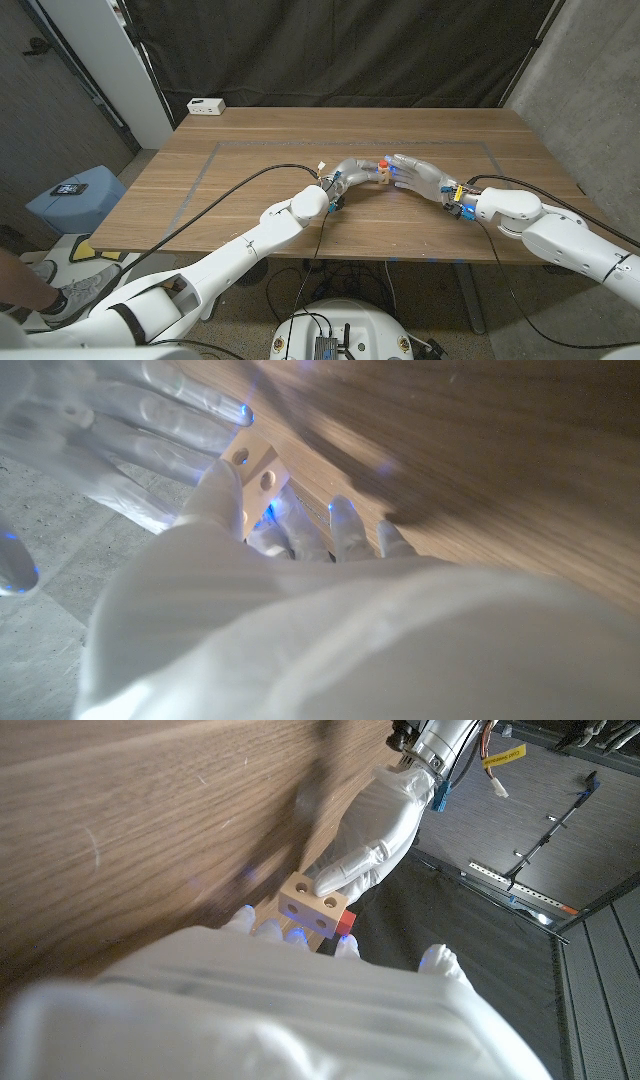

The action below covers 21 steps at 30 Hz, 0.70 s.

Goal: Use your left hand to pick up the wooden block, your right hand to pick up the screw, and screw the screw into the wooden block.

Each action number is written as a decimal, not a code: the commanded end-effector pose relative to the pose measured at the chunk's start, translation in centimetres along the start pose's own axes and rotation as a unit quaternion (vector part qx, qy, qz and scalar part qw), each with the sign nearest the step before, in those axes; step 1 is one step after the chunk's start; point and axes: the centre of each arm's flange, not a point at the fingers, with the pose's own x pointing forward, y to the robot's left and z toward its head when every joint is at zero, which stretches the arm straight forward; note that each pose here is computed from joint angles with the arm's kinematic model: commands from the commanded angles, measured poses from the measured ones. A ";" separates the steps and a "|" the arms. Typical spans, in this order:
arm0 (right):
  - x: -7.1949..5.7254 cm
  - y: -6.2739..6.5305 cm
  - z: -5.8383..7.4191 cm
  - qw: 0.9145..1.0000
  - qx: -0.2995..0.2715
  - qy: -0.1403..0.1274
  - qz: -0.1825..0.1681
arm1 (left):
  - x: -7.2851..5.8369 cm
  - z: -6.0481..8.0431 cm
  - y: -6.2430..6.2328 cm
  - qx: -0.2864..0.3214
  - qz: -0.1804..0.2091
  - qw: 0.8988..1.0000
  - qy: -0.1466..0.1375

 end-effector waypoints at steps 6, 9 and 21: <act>-0.3 0.7 0.4 1.000 -0.001 -0.003 -0.002 | -0.2 -0.1 0.0 0.001 0.001 1.000 -0.003; -0.4 0.8 0.4 1.000 0.000 -0.002 -0.004 | -0.3 -0.1 0.1 0.001 0.001 1.000 -0.004; -0.6 1.4 0.5 1.000 0.001 -0.002 -0.003 | -0.5 -0.1 0.4 0.001 0.002 1.000 -0.004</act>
